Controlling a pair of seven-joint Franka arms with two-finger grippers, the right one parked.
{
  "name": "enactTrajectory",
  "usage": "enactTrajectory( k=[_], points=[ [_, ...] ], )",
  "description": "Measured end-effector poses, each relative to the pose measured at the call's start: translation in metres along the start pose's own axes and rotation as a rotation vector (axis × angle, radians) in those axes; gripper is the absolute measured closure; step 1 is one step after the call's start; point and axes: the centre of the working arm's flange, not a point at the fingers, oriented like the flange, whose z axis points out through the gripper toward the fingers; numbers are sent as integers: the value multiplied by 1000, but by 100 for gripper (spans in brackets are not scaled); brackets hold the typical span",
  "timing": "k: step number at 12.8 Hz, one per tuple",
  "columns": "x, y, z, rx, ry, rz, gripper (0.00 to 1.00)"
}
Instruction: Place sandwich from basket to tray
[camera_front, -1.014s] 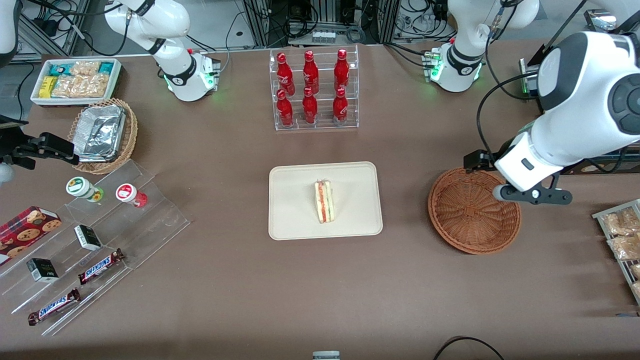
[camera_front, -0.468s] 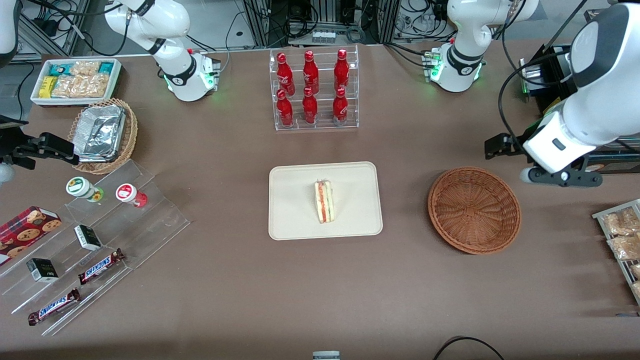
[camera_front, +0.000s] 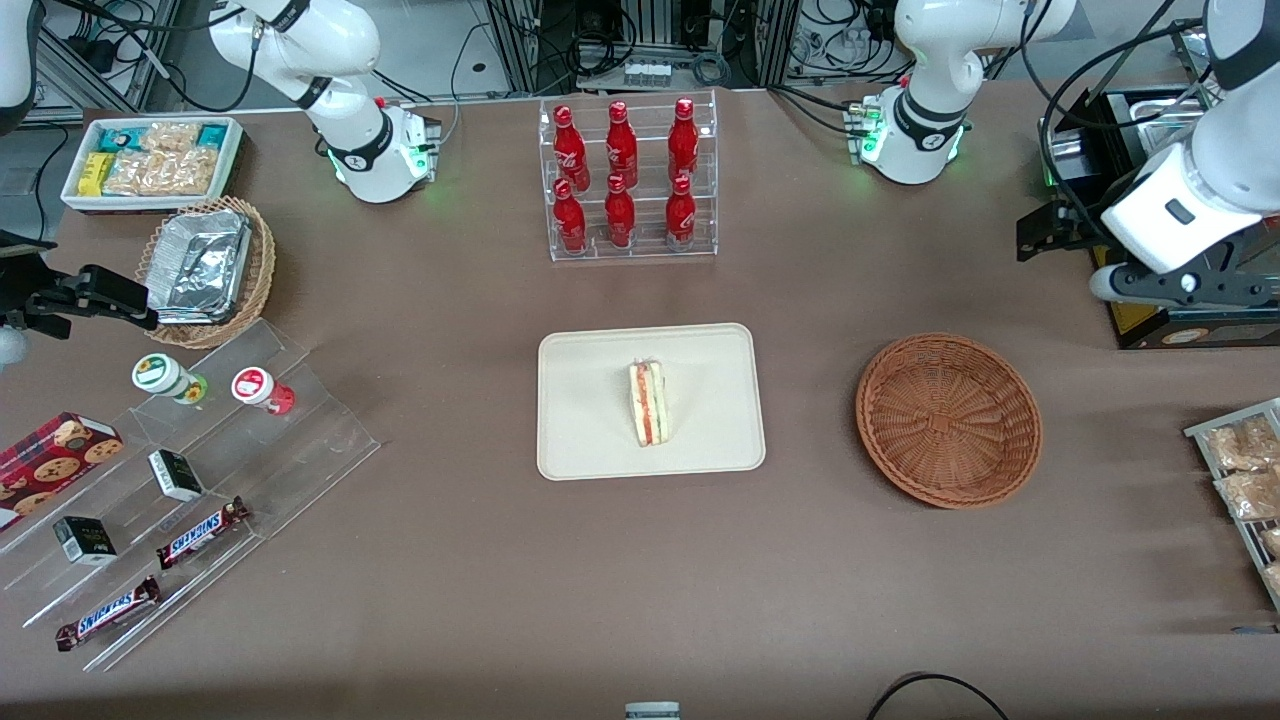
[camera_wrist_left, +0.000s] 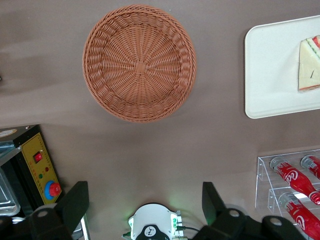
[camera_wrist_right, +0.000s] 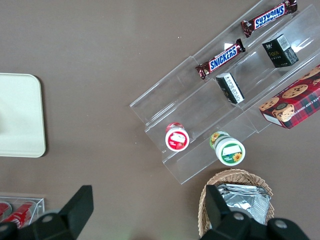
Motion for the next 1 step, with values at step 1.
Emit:
enactTrajectory(
  k=[1],
  points=[
    [-4,-1,-1,1,0,-4,0]
  ],
)
